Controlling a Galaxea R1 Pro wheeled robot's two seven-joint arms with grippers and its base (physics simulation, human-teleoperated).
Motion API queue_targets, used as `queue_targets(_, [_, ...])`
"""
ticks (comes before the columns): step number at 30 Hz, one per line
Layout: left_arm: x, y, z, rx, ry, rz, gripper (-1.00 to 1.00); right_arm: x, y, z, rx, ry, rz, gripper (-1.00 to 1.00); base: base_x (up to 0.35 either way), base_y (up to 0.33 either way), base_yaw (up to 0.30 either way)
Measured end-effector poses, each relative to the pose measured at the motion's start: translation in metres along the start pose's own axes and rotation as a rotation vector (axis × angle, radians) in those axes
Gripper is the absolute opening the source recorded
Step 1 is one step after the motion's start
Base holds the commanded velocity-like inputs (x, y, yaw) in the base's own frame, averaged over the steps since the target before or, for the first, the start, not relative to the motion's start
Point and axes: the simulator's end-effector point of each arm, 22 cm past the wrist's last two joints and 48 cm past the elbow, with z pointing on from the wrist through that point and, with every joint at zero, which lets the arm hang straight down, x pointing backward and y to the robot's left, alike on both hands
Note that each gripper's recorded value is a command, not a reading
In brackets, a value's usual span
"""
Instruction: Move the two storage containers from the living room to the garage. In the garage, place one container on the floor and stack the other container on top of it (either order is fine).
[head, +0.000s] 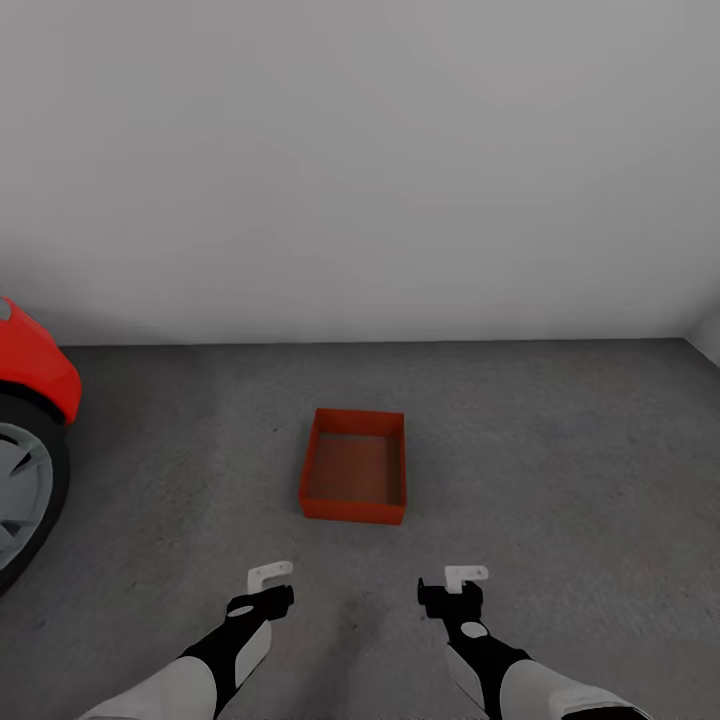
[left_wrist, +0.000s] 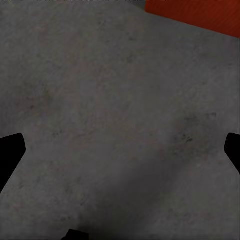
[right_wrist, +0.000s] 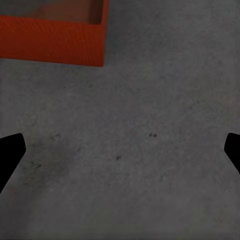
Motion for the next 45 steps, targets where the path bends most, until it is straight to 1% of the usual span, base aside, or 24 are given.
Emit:
queue_targets(4, [0.000, 0.000, 0.000, 0.000, 0.000, 0.000, 1.00, 0.000, 0.000, 0.000, 0.000, 0.000, 0.000, 1.00, -0.002, 0.000, 0.000])
queue_targets(21, [-0.007, 0.001, -0.023, -0.001, 0.006, 0.003, 1.00, -0.013, -0.001, -0.021, 0.000, 0.000, 0.000, 1.00, 0.000, 0.000, 0.000])
queue_targets(30, [-0.008, 0.002, -0.023, -0.003, 0.004, 0.003, 1.00, -0.013, -0.001, -0.021, -0.001, 0.001, 0.000, 1.00, 0.000, 0.000, 0.000])
queue_targets(35, [-0.003, 0.005, -0.023, -0.008, 0.013, 0.005, 1.00, -0.012, -0.003, -0.021, 0.002, 0.002, 0.001, 1.00, 0.000, 0.000, 0.000])
queue_targets(38, [0.006, 0.015, -0.022, -0.022, 0.032, 0.008, 1.00, -0.012, -0.006, -0.021, 0.009, 0.003, -0.002, 1.00, 0.000, 0.000, 0.000])
queue_targets(40, [0.017, 0.031, -0.020, -0.043, 0.056, 0.017, 1.00, -0.013, -0.011, -0.020, 0.015, 0.002, -0.006, 1.00, 0.000, 0.000, 0.000])
queue_targets(41, [0.023, 0.044, -0.019, -0.061, 0.072, 0.022, 1.00, -0.013, -0.021, -0.019, 0.028, 0.001, -0.010, 1.00, 0.000, 0.000, 0.000])
queue_targets(42, [0.026, 0.052, -0.019, -0.070, 0.078, 0.025, 1.00, -0.013, -0.028, -0.018, 0.037, 0.002, -0.014, 1.00, 0.000, 0.000, 0.000])
queue_targets(43, [0.030, 0.066, -0.018, -0.089, 0.090, 0.029, 1.00, -0.012, -0.045, -0.016, 0.057, 0.006, -0.019, 1.00, 0.000, 0.000, 0.000])
queue_targets(44, [0.032, 0.074, -0.018, -0.100, 0.095, 0.031, 1.00, -0.012, -0.054, -0.016, 0.067, 0.007, -0.025, 1.00, 0.000, 0.000, 0.000])
queue_targets(45, [0.037, 0.089, -0.017, -0.120, 0.108, 0.034, 1.00, -0.011, -0.070, -0.015, 0.085, 0.010, -0.030, 1.00, 0.000, 0.000, 0.000])
